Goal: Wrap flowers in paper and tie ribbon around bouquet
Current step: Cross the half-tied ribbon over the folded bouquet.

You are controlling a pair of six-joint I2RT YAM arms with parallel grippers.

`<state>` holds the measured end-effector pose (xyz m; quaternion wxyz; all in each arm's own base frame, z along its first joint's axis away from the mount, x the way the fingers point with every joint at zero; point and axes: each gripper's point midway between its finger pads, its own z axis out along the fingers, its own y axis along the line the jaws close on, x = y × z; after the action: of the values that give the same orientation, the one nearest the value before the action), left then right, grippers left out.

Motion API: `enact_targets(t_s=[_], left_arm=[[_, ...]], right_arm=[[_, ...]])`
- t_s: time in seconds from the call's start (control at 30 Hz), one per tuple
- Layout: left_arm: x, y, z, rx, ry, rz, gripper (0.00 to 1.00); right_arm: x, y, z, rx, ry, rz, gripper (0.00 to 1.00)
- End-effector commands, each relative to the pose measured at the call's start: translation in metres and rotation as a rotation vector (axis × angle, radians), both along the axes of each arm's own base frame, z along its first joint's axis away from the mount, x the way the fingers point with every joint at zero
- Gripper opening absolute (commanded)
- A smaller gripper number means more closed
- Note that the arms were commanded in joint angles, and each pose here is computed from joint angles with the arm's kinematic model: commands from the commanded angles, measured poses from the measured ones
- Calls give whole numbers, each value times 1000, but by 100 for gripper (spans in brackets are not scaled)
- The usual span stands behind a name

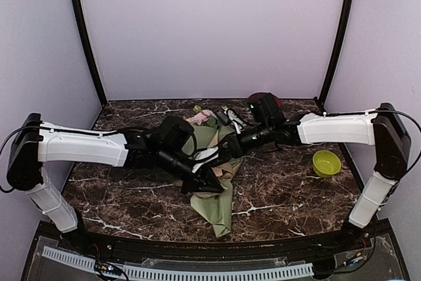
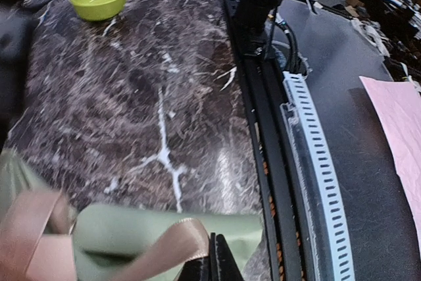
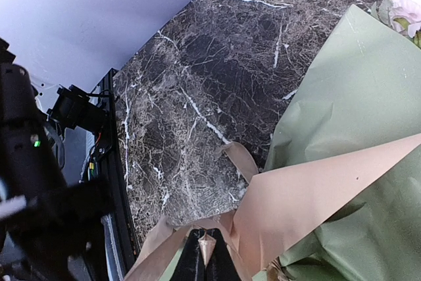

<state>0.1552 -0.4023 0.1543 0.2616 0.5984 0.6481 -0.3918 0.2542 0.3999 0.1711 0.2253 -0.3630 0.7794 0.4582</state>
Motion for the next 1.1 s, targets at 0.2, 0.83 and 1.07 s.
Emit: enact_targets(t_s=[0.2, 0.83, 1.07], left_arm=[[-27, -70, -14, -7, -17, -245, 0], [-16, -68, 17, -100, -389, -141, 68], [5, -16, 63, -280, -340, -10, 74]], right_arm=[[7, 0, 8, -4, -22, -12, 0], [4, 0, 8, 0, -16, 5, 0], [2, 1, 13, 20, -18, 16, 0]])
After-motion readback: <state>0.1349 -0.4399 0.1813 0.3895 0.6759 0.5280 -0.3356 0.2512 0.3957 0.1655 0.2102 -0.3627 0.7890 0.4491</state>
